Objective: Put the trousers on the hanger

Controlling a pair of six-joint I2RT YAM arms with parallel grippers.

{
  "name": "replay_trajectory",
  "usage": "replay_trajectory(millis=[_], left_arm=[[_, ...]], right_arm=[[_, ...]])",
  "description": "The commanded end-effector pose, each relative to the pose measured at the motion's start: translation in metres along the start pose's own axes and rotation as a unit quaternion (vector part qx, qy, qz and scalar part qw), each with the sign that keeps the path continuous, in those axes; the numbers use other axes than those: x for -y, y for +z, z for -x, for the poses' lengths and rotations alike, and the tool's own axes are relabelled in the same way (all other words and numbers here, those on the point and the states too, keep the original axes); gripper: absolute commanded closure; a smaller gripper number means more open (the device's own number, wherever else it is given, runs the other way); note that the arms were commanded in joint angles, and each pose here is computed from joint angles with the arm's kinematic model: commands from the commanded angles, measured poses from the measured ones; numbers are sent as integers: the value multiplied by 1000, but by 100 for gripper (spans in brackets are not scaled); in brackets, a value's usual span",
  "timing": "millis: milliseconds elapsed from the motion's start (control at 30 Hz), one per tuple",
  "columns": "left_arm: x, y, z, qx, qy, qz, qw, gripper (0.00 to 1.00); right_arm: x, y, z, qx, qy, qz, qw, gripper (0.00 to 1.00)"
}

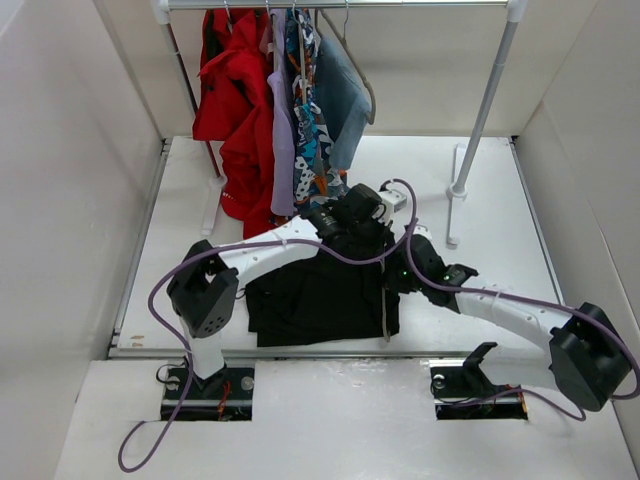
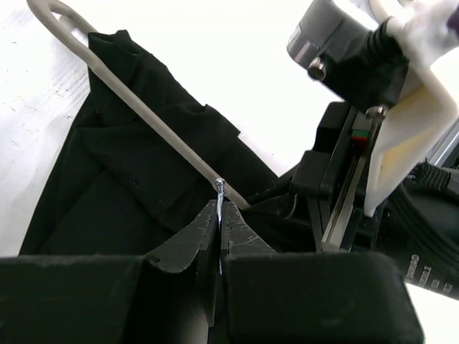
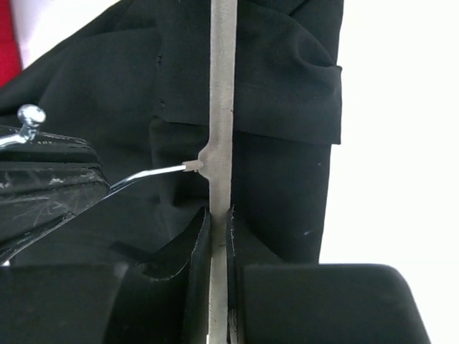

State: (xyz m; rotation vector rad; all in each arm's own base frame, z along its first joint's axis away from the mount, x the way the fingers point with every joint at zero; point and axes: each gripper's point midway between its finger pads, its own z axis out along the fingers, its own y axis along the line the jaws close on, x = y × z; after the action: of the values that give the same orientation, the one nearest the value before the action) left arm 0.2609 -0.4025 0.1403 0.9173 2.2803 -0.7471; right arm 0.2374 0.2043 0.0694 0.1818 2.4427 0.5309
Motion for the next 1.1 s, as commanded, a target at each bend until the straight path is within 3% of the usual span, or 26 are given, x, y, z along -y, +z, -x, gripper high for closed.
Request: replay_trajectory(millis=[0, 33, 133, 167, 200, 267, 300, 400, 433, 533, 700, 767, 800, 833, 867, 900, 1000, 1067], left_arm=[[18, 1, -8, -22, 30, -29, 999, 100], [18, 1, -8, -22, 30, -29, 999, 100], [19, 3, -7, -23, 30, -33, 999, 100], [22, 2, -4, -20, 31, -38, 999, 100], [21, 6, -7, -26, 30, -37, 999, 99], [26, 6, -2, -26, 30, -51, 998, 88], [27, 4, -2, -28, 30, -50, 998, 75], [37, -6, 1, -33, 51, -79, 995, 56], [39, -10, 4, -26, 57, -80, 995, 46], [45, -35, 12, -5, 82, -90, 992, 33], [45, -84, 16, 45, 123, -77, 988, 30], [47, -107, 5, 73, 142, -84, 984, 34], [54, -114, 8, 103, 170, -106, 974, 43], [50, -107, -19, 90, 187, -117, 971, 43], [54, -117, -22, 111, 224, -130, 959, 54], [53, -115, -31, 117, 264, -140, 947, 57], [33, -92, -45, 151, 438, -117, 879, 59], [28, -82, -37, 188, 528, -94, 823, 52]], right_arm=[[-1, 4, -2, -3, 8, 24, 1000, 91], [-1, 5, -4, -7, 8, 28, 1000, 83], [0, 7, -8, -15, 2, 27, 1000, 76], [0, 8, -11, -22, 2, 27, 999, 76], [3, 11, -15, -28, -3, 21, 999, 85], [7, 13, -11, -31, 8, 23, 999, 100], [6, 14, -8, -28, 13, 27, 999, 100], [10, 8, 9, -7, 34, 37, 999, 100], [10, 3, 17, 5, 31, 46, 998, 100], [15, -2, 31, 10, 37, 66, 997, 100], [23, 5, 22, -29, 18, 94, 995, 100], [26, 8, 24, -30, 23, 104, 994, 100], [23, 8, 24, -35, 25, 116, 992, 100], [26, 8, 23, -36, 24, 120, 992, 100], [28, 8, 25, -31, 29, 123, 991, 100], [29, 9, 26, -32, 28, 127, 991, 100], [31, 8, 22, -44, 20, 146, 988, 100], [35, 8, 23, -47, 15, 153, 987, 100]])
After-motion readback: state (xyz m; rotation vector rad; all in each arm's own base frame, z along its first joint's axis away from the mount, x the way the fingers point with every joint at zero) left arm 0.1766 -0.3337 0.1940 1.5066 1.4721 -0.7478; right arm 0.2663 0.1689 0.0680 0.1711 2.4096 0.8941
